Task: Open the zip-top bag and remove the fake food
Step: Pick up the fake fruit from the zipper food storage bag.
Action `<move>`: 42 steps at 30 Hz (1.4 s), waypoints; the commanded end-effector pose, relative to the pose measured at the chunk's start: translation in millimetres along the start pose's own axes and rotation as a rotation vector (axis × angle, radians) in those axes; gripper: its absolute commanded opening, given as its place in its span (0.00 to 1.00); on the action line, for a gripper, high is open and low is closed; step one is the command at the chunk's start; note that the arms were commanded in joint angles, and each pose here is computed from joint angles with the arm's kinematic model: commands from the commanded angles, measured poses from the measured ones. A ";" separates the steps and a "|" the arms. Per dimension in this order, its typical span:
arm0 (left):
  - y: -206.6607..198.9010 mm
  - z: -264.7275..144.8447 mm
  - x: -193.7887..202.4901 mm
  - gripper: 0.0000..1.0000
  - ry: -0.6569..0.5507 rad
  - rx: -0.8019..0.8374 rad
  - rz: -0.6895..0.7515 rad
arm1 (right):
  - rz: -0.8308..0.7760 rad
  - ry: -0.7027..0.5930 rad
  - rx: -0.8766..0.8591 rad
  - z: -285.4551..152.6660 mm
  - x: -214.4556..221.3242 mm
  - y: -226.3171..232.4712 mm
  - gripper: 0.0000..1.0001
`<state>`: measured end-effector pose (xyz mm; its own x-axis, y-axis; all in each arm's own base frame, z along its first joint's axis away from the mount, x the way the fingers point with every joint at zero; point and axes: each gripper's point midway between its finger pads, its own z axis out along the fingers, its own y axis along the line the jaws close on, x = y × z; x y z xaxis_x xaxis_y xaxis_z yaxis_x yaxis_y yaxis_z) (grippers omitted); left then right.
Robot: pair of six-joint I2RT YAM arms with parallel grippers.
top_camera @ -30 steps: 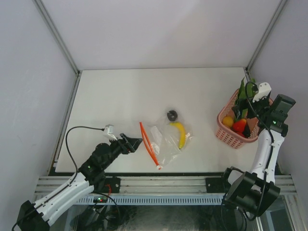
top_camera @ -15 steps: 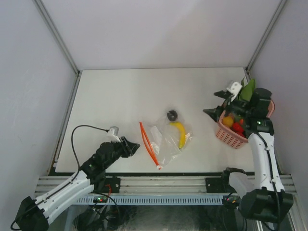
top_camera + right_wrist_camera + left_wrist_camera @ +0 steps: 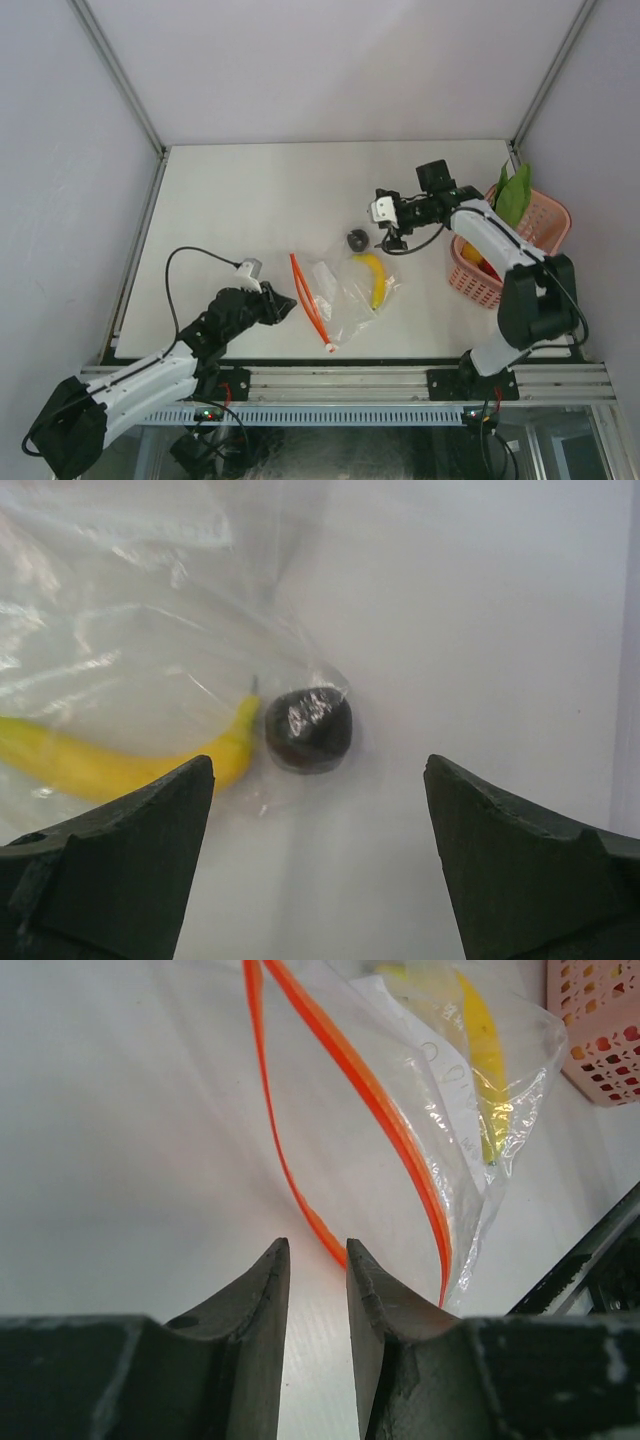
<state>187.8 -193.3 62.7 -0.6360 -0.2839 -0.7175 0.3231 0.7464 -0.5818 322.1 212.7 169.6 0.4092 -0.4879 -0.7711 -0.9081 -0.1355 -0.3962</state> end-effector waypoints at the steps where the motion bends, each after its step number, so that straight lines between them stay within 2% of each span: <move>1: -39.8 6.4 -41.0 0.33 -0.104 0.137 0.059 | -0.144 0.081 -0.065 16.2 21.2 -20.9 0.82; 8: -41.3 16.4 -39.7 0.33 -0.077 0.135 0.079 | -0.107 0.223 -0.186 50.0 70.5 -17.8 0.69; 15: -39.4 32.4 -38.8 0.33 -0.060 0.124 0.100 | -0.113 0.291 -0.246 70.2 87.4 -5.4 0.63; 21: -38.9 47.5 -39.3 0.33 -0.031 0.109 0.130 | -0.110 0.326 -0.301 77.2 98.9 9.4 0.53; 25: -42.4 56.5 -43.3 0.34 -0.024 0.111 0.139 | -0.110 0.309 -0.338 78.2 94.8 18.7 0.40; 30: -35.5 68.3 -41.5 0.38 0.001 0.082 0.158 | -0.099 0.270 -0.367 78.0 81.1 25.1 0.13; 34: -36.5 76.6 -39.7 0.40 0.017 0.116 0.176 | -0.100 0.210 -0.414 78.6 64.5 38.3 0.01; 40: -41.8 84.2 -45.1 0.46 -0.016 0.175 0.236 | -0.110 0.194 -0.511 78.7 55.6 60.6 0.00; 42: -44.1 85.3 -47.4 0.45 -0.035 0.198 0.276 | -0.102 0.196 -0.526 77.6 55.2 62.9 0.00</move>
<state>242.4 -245.8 48.3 -0.6322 -0.0949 -0.7689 0.4776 0.7337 -0.4833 306.7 235.4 48.7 0.4975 -0.6400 -0.5856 -0.8370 -0.5315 -0.1302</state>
